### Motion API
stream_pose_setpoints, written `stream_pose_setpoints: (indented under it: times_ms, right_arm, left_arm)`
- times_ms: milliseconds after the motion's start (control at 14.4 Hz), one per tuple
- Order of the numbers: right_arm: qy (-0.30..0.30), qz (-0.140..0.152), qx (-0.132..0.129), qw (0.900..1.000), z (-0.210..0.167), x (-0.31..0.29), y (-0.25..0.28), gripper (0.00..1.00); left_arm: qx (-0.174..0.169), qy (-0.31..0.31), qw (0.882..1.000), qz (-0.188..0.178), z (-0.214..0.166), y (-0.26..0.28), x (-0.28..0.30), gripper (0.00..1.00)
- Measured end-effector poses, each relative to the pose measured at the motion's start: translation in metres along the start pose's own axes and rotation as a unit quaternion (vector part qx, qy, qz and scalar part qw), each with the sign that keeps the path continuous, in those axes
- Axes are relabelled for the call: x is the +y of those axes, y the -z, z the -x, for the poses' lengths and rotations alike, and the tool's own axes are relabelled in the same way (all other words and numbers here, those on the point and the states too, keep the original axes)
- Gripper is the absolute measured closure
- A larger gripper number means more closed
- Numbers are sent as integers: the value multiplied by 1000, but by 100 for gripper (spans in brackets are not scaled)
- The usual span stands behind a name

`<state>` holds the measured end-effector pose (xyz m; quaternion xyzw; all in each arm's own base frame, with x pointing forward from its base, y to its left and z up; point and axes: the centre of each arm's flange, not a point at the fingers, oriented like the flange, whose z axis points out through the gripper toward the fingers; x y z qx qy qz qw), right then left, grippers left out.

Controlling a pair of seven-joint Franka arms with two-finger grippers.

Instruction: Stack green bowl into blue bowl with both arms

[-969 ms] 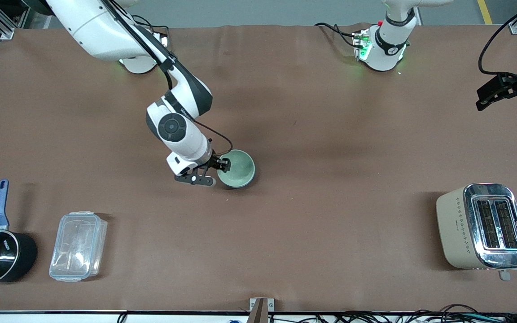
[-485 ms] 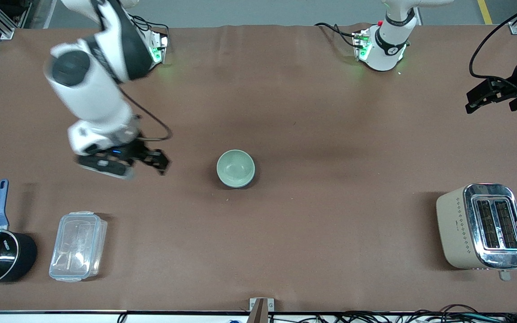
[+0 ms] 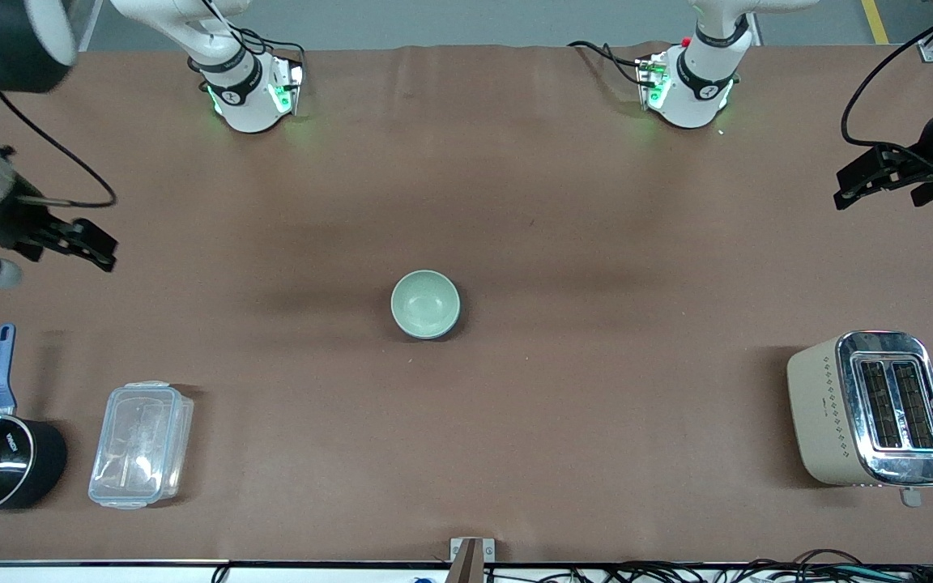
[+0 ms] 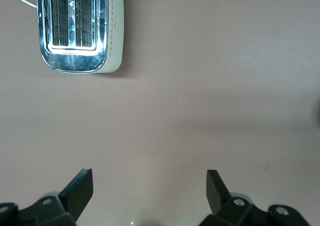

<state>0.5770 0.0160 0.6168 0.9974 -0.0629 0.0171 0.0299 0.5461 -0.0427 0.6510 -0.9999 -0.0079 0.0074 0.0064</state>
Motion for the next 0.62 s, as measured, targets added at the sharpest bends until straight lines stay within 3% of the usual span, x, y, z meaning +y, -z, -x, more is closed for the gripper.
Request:
stream_pose_setpoints:
  times_ms: [277,623]
  right_arm:
    - [-12,-43,7,999,11,36,33,0]
    - [-8,-42,8,999,12,36,34,0]
  left_arm:
    - [0,-1,1000,0,0,0,1,0]
    - [2,-1,1000,0,0,1,1,0]
